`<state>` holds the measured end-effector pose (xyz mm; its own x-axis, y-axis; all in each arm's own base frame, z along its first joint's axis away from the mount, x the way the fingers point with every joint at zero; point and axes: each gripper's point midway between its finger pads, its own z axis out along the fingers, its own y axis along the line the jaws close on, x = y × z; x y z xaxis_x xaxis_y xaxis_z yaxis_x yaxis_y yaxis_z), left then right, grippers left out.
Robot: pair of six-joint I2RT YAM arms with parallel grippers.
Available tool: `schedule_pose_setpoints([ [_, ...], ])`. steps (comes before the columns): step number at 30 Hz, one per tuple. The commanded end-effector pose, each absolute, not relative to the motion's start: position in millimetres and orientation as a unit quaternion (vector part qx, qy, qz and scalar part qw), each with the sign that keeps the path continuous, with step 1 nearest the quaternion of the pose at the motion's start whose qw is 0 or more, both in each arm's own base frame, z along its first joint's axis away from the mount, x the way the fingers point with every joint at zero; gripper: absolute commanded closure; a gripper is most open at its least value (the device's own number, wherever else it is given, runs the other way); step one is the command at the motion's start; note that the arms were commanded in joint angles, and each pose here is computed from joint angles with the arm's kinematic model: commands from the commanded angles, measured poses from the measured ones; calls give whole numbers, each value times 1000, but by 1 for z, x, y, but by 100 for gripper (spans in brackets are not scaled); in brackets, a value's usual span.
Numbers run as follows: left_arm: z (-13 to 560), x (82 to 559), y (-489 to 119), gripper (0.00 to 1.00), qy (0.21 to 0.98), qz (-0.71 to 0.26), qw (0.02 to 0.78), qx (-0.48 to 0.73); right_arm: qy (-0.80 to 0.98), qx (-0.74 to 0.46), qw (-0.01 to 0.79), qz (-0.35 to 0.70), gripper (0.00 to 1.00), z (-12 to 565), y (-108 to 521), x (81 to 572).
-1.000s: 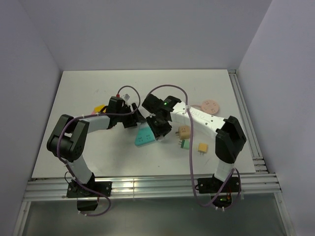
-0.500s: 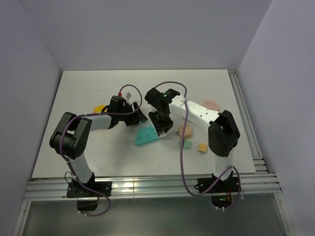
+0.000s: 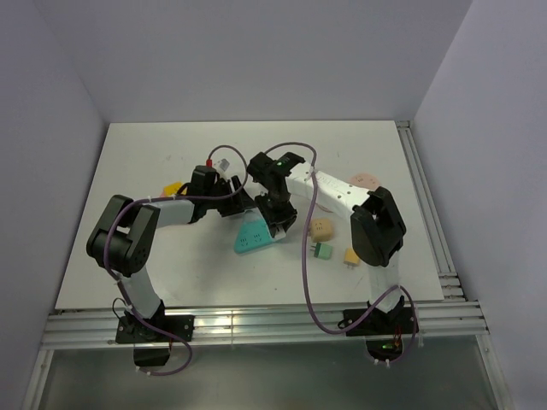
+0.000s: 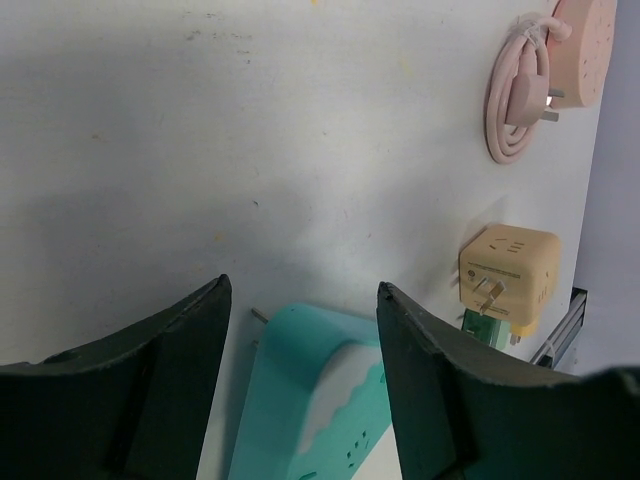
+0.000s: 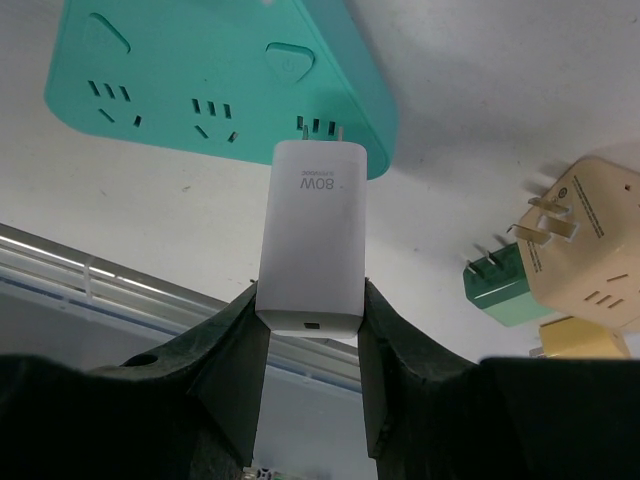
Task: Insert the plug
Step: Insert the plug into the socket.
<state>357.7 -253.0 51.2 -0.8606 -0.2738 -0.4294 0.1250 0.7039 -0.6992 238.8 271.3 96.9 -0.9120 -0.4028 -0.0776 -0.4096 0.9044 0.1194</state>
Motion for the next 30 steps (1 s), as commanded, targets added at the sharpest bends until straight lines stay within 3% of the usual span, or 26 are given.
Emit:
schedule_pose_setpoints([
  [1, 61, 359, -260, 35, 874, -398, 278, -22, 974, -213, 23, 78, 100, 106, 275, 239],
  [9, 64, 352, -266, 39, 875, -388, 289, -26, 975, -209, 2, 68, 100, 95, 274, 237],
  [22, 69, 342, -267, 53, 873, -381, 302, -34, 976, -202, -7, 80, 100, 96, 284, 240],
  [30, 64, 340, -271, 56, 874, -388, 290, -32, 976, -202, -19, 72, 100, 88, 280, 235],
])
